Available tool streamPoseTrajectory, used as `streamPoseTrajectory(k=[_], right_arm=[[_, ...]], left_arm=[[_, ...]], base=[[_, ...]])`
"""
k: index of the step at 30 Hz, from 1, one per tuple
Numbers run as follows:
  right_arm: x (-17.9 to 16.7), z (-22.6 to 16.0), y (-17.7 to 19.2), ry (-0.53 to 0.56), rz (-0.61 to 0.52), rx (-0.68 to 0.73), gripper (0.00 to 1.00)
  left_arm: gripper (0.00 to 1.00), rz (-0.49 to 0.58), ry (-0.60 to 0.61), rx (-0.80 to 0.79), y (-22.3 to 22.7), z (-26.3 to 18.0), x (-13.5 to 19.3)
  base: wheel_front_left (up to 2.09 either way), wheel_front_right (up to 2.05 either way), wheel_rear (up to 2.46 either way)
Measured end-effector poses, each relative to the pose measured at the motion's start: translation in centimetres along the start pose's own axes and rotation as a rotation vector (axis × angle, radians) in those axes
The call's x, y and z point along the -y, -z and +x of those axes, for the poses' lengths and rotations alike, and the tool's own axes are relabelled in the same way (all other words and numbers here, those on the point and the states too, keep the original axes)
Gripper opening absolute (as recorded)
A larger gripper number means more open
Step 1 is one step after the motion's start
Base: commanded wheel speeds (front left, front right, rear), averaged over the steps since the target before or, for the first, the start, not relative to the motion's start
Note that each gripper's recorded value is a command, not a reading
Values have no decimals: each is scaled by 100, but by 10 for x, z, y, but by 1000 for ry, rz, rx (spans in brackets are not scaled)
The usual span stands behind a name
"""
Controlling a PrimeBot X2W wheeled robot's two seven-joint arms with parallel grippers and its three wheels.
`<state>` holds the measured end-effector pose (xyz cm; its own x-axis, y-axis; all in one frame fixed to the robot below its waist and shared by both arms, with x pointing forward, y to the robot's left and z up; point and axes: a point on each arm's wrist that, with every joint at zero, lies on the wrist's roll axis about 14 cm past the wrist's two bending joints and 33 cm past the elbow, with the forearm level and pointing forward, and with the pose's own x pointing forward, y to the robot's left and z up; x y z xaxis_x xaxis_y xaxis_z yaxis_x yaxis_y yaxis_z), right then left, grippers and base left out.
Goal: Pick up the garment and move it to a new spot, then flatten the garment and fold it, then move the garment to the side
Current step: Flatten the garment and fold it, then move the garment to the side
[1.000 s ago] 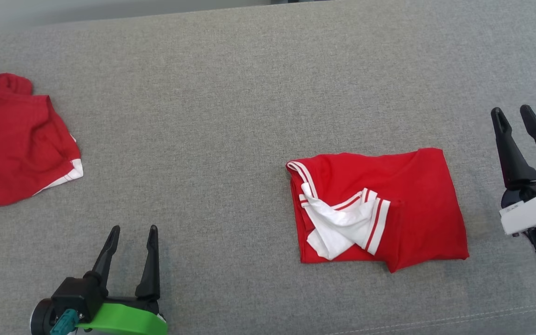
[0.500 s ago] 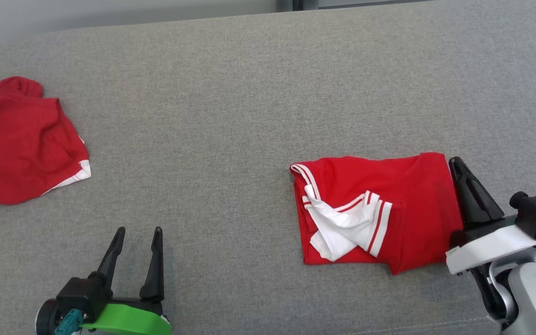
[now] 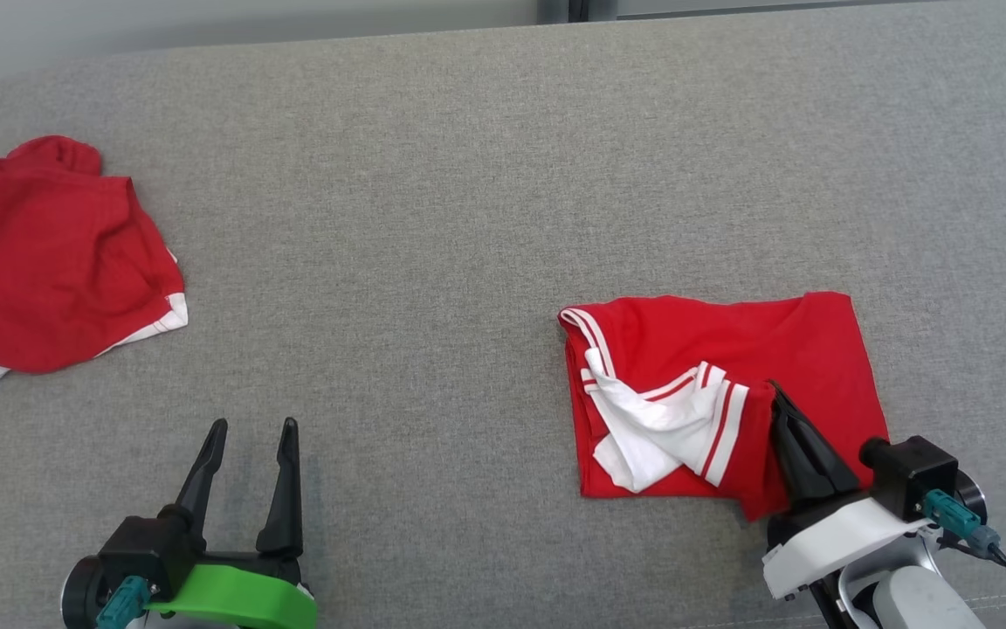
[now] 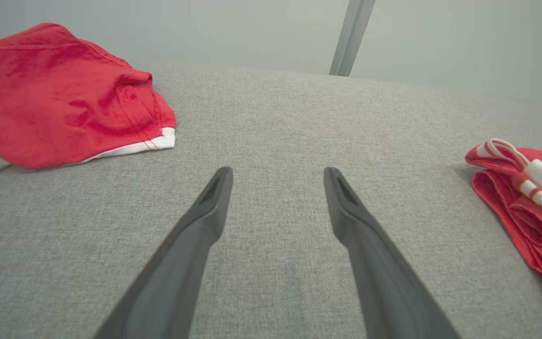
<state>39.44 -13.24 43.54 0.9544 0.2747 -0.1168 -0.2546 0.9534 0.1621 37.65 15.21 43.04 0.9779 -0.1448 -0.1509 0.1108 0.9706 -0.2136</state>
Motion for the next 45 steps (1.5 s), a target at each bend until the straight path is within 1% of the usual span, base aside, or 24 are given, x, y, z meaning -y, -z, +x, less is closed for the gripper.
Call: streamPoseTrajectory(k=[3,7,12,20,22,25,26,27,28,30,33,35,36,38,39,42,44,45], right_arm=[[-4,-1,4,-6,8,-10,0],[-18,0,6,-45,12,-16,0],[-45,1,12,-137,1,-38,0],[-83,-4,33,-287,-3,-112,0],[-83,-1,29,-290,-4,-99,0],[-72,10,7,-258,-5,-27,0],[-67,11,1,-241,-8,-8,24],[-60,12,-4,-221,-10,6,65],[-52,12,-5,-202,-18,7,100],[-33,9,-7,-164,-44,5,100],[0,3,-11,-113,-113,-7,100],[23,1,-22,-71,-139,7,100],[35,0,-31,-38,-128,22,100],[60,-3,-43,48,-31,41,100],[70,-5,-41,85,21,15,100],[88,-15,-23,141,136,-112,100],[95,-19,-13,151,141,-196,100],[98,-18,-8,157,166,-232,100]], left_arm=[[100,1,-5,2,-1,-1,-1],[100,2,-4,5,-1,-1,-2],[100,6,-6,6,-1,-3,-2],[100,4,-23,7,-1,-6,-7],[100,3,-29,8,-1,-6,-8],[100,1,-37,9,-1,-6,-10],[100,3,-38,9,-1,-6,-11],[100,3,-39,9,-1,-6,-11],[100,3,-39,10,-1,-6,-11],[100,5,-36,11,-2,-6,-10],[100,5,-26,16,-3,-4,-7],[100,6,-17,18,-4,-3,-5],[100,4,-12,21,-5,-2,-3],[100,1,0,26,-6,-1,2],[100,-2,5,27,-6,-1,4],[100,-5,22,19,-3,1,10],[100,-5,31,14,-2,3,12],[100,-5,33,10,0,4,13]], base=[[0,0,0],[0,0,0],[0,0,0],[0,0,0],[0,0,0],[0,0,0],[0,0,0],[0,0,0],[0,0,0],[0,0,0],[0,0,0],[0,0,0],[0,0,0],[0,0,0],[0,0,0],[0,0,0],[0,0,0],[0,0,0]])
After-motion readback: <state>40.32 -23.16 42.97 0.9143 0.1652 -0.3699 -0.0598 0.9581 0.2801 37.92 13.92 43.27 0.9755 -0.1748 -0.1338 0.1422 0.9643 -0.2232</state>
